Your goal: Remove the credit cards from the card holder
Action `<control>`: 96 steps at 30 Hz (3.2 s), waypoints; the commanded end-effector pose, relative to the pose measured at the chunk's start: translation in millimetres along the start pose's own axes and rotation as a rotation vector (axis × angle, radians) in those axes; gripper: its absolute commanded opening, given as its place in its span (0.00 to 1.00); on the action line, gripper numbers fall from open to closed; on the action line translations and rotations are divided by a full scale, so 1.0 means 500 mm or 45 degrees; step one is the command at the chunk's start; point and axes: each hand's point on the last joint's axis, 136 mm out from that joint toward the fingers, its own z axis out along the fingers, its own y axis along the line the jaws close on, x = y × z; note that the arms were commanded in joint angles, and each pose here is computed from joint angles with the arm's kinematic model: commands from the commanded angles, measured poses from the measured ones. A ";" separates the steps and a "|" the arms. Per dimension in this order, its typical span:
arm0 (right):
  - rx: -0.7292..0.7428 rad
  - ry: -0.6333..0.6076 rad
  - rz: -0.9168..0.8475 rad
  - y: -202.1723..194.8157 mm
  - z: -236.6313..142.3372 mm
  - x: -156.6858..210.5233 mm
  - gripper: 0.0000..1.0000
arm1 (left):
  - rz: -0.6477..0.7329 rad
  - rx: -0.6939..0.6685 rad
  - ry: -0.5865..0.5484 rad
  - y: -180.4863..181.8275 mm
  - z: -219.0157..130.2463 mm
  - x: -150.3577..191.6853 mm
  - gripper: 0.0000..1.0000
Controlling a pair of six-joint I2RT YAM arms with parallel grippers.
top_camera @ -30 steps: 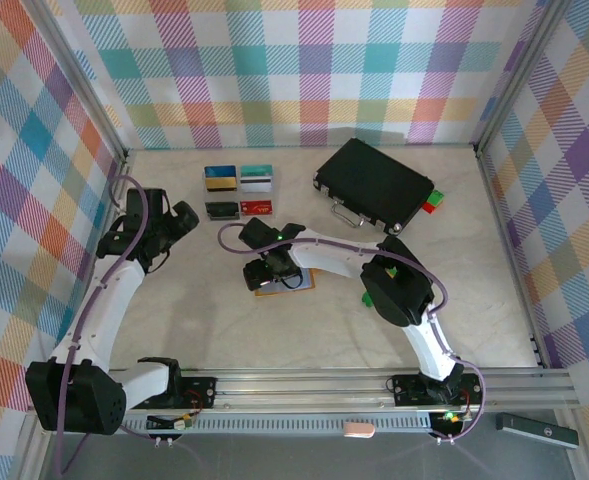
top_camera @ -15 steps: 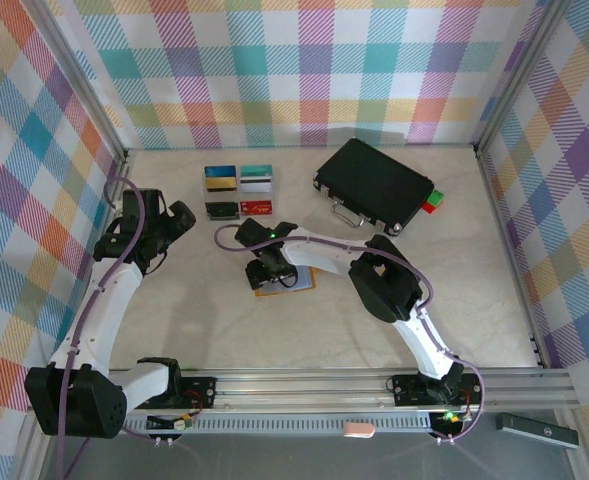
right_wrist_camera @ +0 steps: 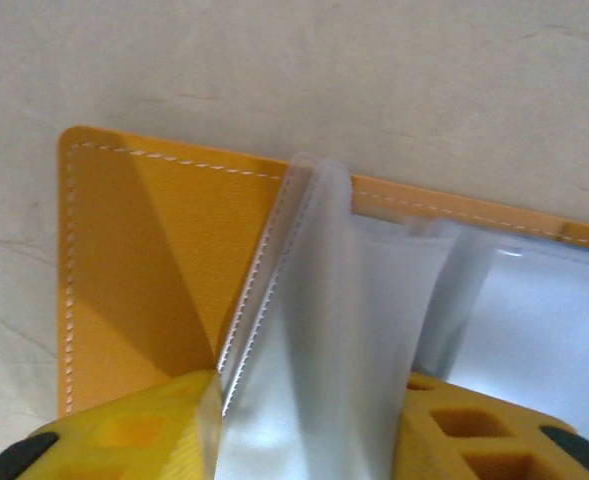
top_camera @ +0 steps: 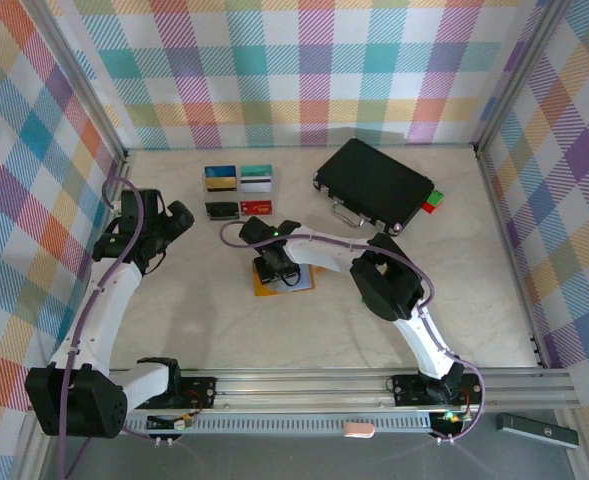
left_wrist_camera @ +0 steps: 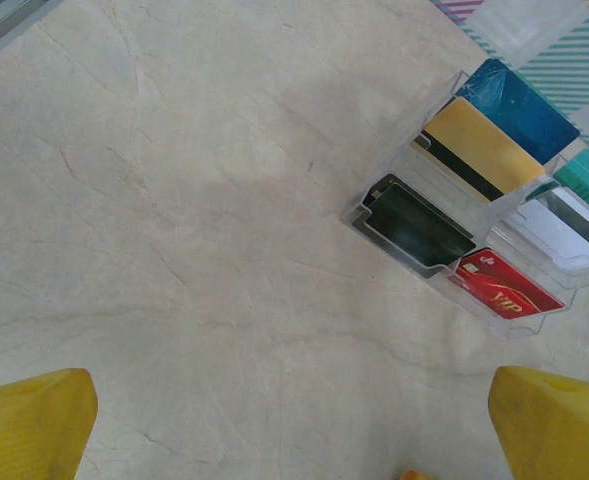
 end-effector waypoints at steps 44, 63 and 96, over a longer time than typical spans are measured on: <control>0.762 -1.145 0.720 -0.736 -0.446 0.060 0.99 | 0.083 -0.210 -0.736 0.131 0.014 -0.072 1.00; 0.537 -1.216 0.405 -0.738 -0.281 0.045 0.99 | 0.471 0.246 -0.728 0.031 0.131 0.029 1.00; 0.408 -1.244 0.365 -0.770 -0.220 0.020 0.99 | 0.670 0.245 -0.454 -0.016 0.283 0.108 1.00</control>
